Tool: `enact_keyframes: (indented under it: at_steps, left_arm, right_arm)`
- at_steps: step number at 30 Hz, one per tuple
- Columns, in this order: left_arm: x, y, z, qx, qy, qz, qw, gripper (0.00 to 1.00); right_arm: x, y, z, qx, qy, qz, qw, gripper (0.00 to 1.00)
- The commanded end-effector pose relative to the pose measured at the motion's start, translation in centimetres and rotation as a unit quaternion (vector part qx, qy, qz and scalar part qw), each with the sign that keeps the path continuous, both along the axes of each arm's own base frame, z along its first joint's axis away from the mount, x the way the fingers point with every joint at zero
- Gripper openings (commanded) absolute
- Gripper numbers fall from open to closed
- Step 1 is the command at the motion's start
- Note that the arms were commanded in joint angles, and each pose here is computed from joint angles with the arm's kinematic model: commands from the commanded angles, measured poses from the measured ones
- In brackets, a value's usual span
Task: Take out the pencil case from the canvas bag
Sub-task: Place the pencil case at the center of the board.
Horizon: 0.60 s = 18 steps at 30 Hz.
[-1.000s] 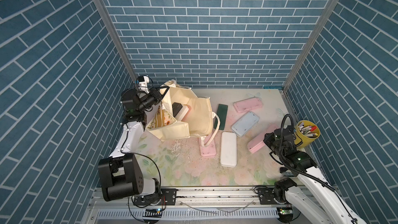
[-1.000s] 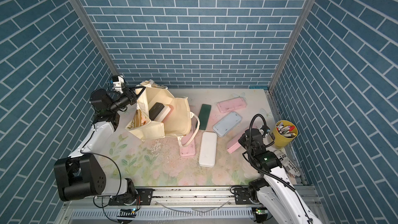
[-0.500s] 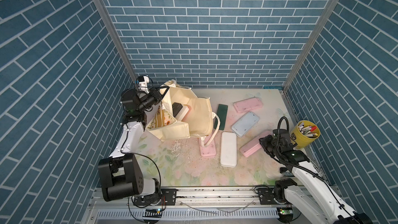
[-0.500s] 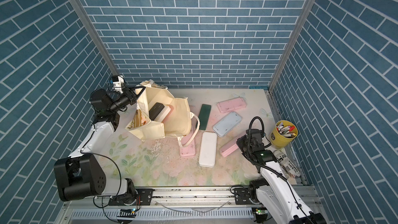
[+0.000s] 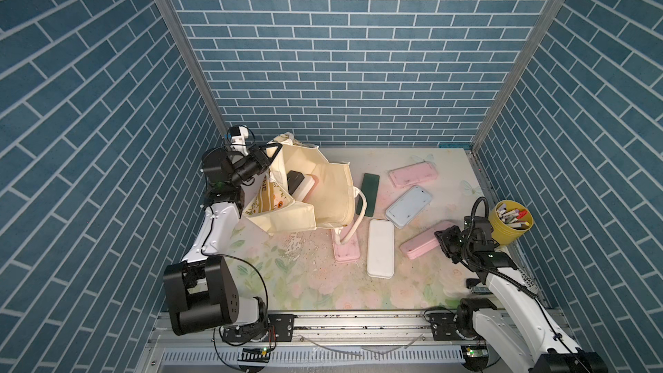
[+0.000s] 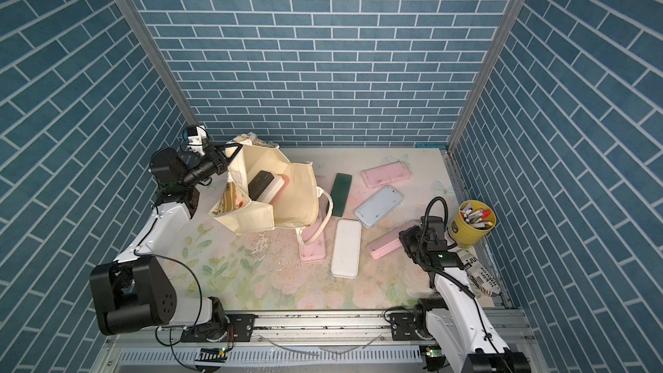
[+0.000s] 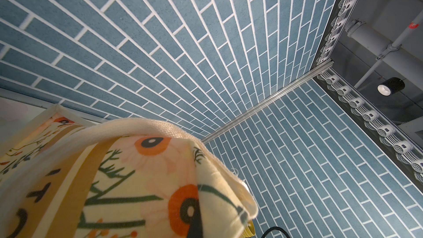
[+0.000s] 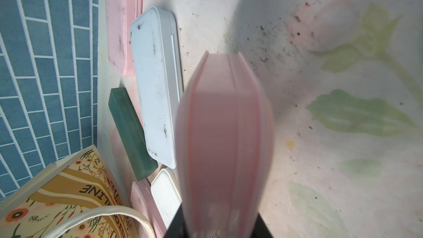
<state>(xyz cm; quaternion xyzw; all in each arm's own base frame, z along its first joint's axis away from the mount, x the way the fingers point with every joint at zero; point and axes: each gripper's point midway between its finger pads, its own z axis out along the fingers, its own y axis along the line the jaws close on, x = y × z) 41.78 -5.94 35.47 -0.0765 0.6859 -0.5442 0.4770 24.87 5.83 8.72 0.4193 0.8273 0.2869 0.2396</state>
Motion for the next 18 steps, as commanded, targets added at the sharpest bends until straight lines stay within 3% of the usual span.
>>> enact_keyframes:
  at_steps: [1,18]
  left_arm:
    - [-0.7,0.0,2.8,0.012,-0.064,-0.002,0.998,0.02]
    - [-0.9,-0.1,3.2,0.014,-0.075,-0.004,0.997,0.02]
  right_arm:
    - [-1.1,-0.2,-2.0,0.007,0.032,-0.003,0.999,0.24]
    - [-2.8,-1.3,-4.4,0.024,0.071,-0.037,0.996,0.53]
